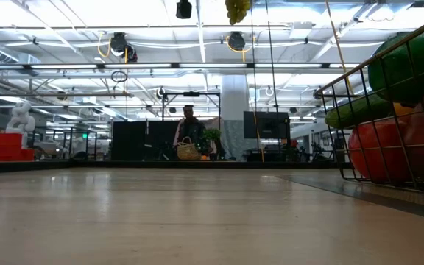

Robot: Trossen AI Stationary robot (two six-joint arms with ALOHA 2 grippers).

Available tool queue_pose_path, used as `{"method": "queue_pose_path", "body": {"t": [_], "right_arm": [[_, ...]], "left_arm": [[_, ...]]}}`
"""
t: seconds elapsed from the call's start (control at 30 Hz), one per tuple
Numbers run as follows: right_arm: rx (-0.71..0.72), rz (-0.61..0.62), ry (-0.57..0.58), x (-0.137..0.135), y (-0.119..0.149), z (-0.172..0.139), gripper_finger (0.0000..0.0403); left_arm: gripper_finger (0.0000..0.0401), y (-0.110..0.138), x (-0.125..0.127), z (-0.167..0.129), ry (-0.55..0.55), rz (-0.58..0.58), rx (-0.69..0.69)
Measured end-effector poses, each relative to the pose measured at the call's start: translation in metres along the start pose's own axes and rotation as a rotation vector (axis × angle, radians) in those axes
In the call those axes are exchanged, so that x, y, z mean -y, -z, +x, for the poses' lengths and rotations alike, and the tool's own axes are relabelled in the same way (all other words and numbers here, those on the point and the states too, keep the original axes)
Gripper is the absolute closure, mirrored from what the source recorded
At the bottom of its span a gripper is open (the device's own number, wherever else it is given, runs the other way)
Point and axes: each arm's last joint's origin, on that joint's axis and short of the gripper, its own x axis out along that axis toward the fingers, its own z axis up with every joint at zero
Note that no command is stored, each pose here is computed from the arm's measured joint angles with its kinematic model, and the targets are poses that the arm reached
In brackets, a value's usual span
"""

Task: Build produce basket
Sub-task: Put the green grapes into the wire basket

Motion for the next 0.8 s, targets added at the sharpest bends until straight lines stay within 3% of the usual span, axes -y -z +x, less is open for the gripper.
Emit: {"method": "queue_pose_path", "body": {"t": [0.33,0.8], "right_arm": [[0.038,0.064,0.029,0.005,-0.005,0.001,0.0259],[0.014,0.047,0.016,0.008,0.002,0.01,0.0243]], "left_arm": [[0.0398,0.0,0.0,0.0,0.0,0.007,0.0],[0.0398,0.001,-0.002,0.0,-0.021,0.032,-0.017]]}}
